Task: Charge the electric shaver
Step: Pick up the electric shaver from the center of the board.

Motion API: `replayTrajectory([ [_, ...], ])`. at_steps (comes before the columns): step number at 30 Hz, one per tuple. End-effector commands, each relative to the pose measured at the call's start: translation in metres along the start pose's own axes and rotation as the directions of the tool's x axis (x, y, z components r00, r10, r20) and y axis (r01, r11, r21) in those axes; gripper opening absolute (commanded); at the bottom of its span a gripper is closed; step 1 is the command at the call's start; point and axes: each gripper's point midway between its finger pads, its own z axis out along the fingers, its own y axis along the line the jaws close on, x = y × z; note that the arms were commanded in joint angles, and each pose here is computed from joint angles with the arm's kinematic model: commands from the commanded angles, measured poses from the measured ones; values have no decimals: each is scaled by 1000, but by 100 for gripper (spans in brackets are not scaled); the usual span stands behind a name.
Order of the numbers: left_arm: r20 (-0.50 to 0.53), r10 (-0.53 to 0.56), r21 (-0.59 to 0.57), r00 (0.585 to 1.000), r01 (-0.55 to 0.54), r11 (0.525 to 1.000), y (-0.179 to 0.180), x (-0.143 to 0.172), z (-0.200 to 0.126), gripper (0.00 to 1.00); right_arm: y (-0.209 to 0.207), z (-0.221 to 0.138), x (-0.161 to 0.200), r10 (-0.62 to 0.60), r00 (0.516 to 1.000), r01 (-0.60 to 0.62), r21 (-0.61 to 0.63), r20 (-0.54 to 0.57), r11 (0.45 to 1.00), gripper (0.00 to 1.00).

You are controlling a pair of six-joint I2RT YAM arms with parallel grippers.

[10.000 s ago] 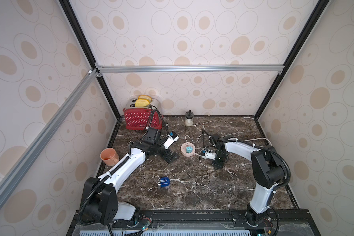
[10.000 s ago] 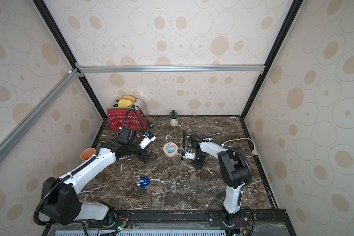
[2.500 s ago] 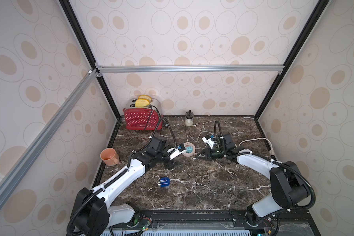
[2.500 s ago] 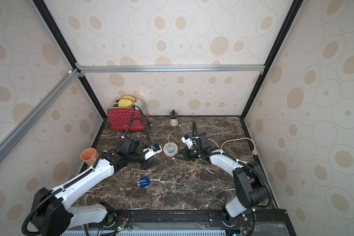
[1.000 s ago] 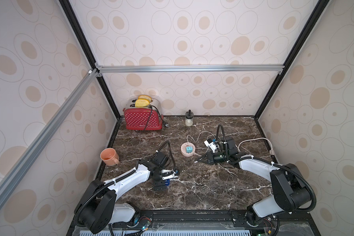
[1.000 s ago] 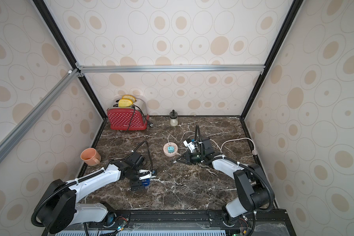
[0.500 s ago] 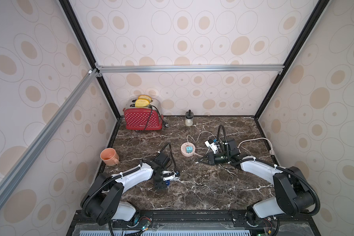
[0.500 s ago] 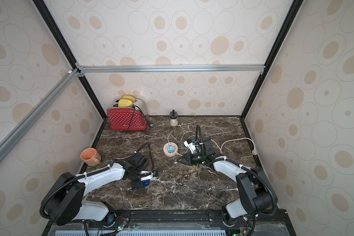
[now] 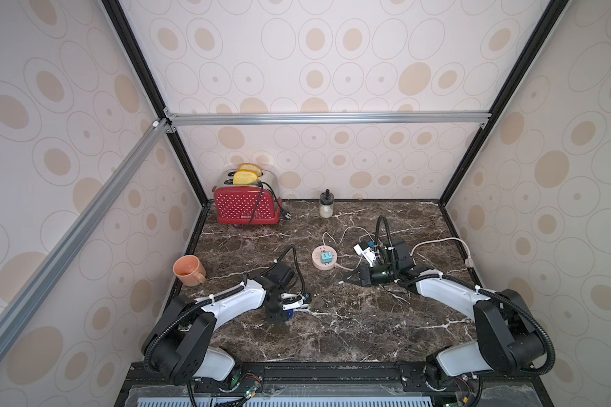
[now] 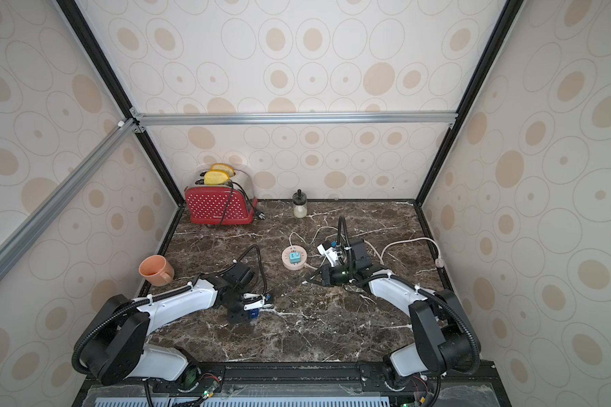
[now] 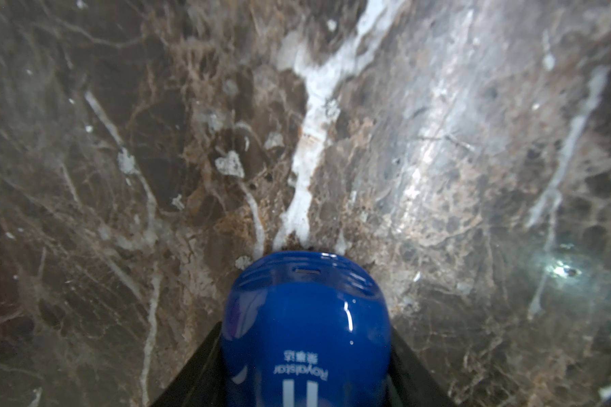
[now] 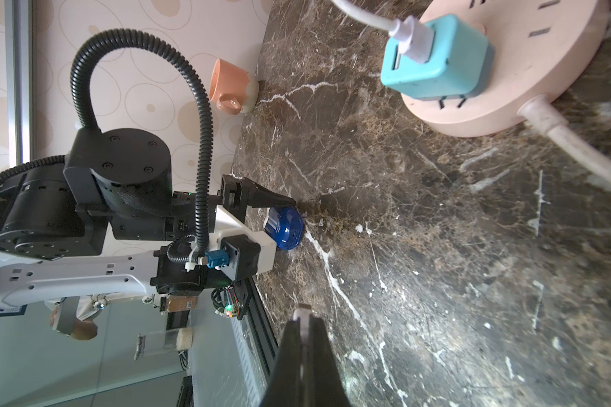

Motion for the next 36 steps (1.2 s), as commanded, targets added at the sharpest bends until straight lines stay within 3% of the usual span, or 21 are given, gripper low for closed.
replayTrajectory([
  [1,3,11,16,1000,-11,1000,0,-5,0,23,-1,-4,4,-48,999,48,11,8,999,0],
  [3,26,7,16,1000,-8,1000,2,-10,-5,12,1,-5,5,-76,997,76,6,17,997,0],
  [4,46,1,16,999,-2,1000,3,-15,-8,1,1,-6,5,-97,995,96,8,24,995,0],
  [10,242,-66,37,968,59,998,18,-50,-45,0,19,-9,2,-319,945,319,12,75,948,0],
  [19,454,-60,42,889,46,998,33,-95,-81,0,53,-9,5,-635,763,641,-18,118,767,0],
  [23,560,0,20,828,-14,1000,32,-112,-93,0,71,-10,7,-764,628,774,-24,145,632,0],
  [29,659,75,-22,748,-80,997,30,-127,-102,0,86,-14,11,-875,463,886,-52,144,461,0],
  [32,678,99,-29,729,-109,994,27,-130,-103,0,89,-15,11,-901,417,909,-64,120,412,0],
  [36,688,176,-88,704,-159,983,27,-132,-106,0,94,-16,0,-909,400,916,-37,115,399,0],
])
